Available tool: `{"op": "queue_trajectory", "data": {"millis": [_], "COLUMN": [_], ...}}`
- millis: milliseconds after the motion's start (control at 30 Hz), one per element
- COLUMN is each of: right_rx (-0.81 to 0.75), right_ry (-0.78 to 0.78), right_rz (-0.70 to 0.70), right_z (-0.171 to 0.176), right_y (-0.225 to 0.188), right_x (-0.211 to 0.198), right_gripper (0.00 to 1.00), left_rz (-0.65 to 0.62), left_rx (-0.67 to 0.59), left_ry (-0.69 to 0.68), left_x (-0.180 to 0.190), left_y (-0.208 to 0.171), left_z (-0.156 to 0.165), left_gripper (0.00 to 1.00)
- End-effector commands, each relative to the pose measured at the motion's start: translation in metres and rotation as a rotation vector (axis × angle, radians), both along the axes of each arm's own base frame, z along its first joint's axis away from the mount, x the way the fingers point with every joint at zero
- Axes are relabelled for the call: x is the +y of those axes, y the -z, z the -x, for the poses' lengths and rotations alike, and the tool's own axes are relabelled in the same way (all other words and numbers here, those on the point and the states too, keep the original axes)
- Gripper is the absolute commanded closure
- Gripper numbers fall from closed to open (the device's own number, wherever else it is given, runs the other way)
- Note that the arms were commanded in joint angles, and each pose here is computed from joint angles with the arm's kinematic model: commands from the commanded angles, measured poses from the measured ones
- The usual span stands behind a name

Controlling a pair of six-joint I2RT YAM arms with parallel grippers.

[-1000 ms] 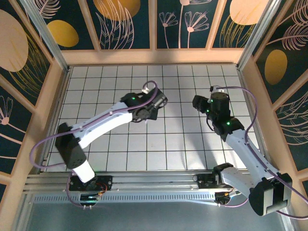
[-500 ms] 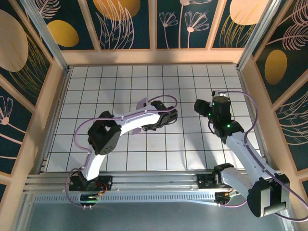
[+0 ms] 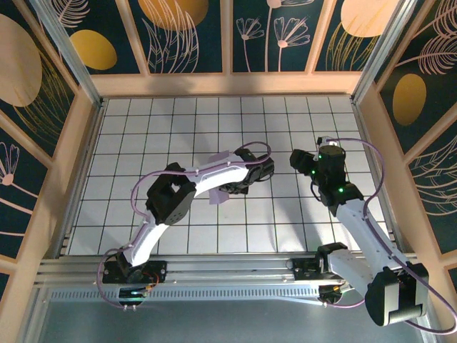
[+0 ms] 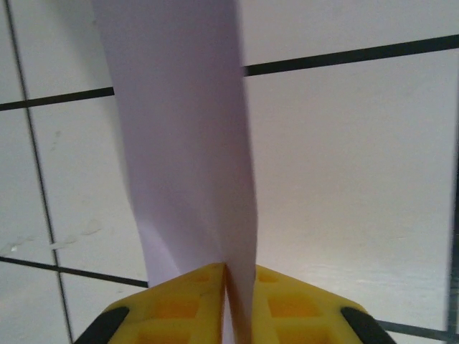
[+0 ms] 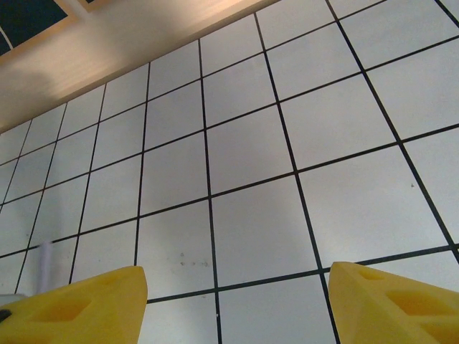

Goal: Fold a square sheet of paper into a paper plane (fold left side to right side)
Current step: Turn over the paper at the center of the table.

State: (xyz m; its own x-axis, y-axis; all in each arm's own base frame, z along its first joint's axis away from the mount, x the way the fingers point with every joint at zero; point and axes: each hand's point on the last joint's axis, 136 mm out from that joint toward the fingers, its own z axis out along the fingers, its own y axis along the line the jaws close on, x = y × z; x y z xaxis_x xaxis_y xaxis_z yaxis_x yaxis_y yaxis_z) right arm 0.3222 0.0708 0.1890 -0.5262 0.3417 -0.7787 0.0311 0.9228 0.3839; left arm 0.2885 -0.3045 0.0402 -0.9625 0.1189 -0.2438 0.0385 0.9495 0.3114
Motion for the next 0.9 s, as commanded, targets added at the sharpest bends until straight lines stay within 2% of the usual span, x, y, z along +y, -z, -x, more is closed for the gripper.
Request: {"op": "queue_trajectory", "data": {"millis": [0, 233, 367, 567, 733, 867], "right_rx": [-0.036, -0.022, 0.003, 0.069, 0.142, 0.205], "right_ry": [-0.015, -0.035, -0.072, -0.168, -0.266, -0.351], "right_rz": [-0.022, -0.030, -0.047, -0.117, -0.249, -0.390], "right_z": [0.001, 0.003, 0.004, 0.010, 0.015, 0.020], "right_y": [-0.005, -0.002, 0.001, 0.006, 0.014, 0.023], "right_x": [0.001, 0.004, 0.010, 0.029, 0.055, 0.080], "right_gripper": [0.32, 0.32, 0.32, 0.32, 0.41, 0.49], "left_rz": [0.035, 0.151, 0.299, 0.547, 0.811, 0.948], "left_rx": [0.055, 0.088, 0.086, 0.019, -0.054, -0.124], "left_ry": [0.032, 0.056, 0.067, 0.074, 0.022, -0.042], "left_x": [-0.013, -0.037, -0.057, -0.071, -0.052, -0.021], "left_y": [0.004, -0.005, -0.022, -0.057, -0.082, -0.090], "left_z": [0.005, 0.001, -0.005, -0.022, -0.037, -0.044], "left_gripper": [0.79, 0.59, 0.52, 0.47, 0.46, 0.46]}}
